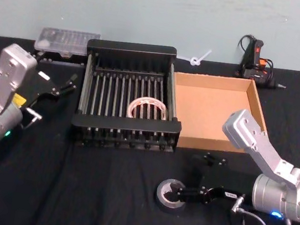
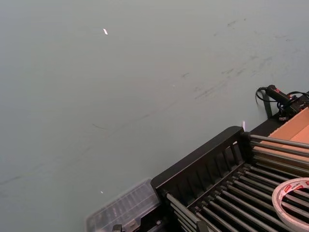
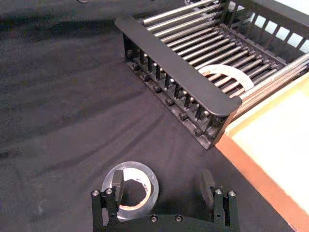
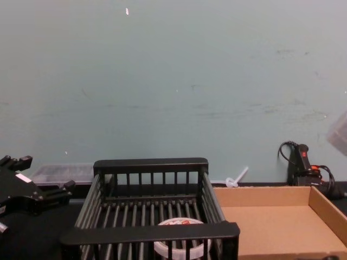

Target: Pick up the white tape and place it into the black box , Pick up the silver tape and place it into the brown box.

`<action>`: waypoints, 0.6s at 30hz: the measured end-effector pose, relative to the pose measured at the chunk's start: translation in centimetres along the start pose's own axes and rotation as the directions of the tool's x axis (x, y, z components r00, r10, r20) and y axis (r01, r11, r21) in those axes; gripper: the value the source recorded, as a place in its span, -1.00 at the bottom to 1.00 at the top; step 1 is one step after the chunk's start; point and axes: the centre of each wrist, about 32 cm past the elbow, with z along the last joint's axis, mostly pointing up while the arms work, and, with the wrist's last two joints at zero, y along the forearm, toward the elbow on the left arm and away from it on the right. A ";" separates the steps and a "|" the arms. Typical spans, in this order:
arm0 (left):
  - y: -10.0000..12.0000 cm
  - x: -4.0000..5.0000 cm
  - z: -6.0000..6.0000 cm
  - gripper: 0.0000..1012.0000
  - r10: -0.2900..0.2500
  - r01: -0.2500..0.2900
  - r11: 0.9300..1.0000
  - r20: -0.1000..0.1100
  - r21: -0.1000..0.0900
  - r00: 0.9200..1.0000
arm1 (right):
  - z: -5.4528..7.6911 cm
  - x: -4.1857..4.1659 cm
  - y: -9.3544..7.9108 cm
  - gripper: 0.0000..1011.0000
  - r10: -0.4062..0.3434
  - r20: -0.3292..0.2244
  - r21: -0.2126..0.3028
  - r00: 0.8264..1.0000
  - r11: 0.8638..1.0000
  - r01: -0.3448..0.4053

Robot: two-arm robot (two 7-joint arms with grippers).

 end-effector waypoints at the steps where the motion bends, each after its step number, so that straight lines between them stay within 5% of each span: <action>1: 0.0 0.00 0.0 0.98 0.000 0.000 1.000 0.000 0.000 1.000 | 0.0 0.03 0.1 0.98 0.000 -0.001 -0.002 1.000 1.000 0.000; 18: 0.0 0.00 0.0 0.98 0.000 0.000 1.000 0.000 0.000 1.000 | -0.6 0.38 1.4 0.98 -0.016 -0.020 -0.030 1.000 0.999 0.015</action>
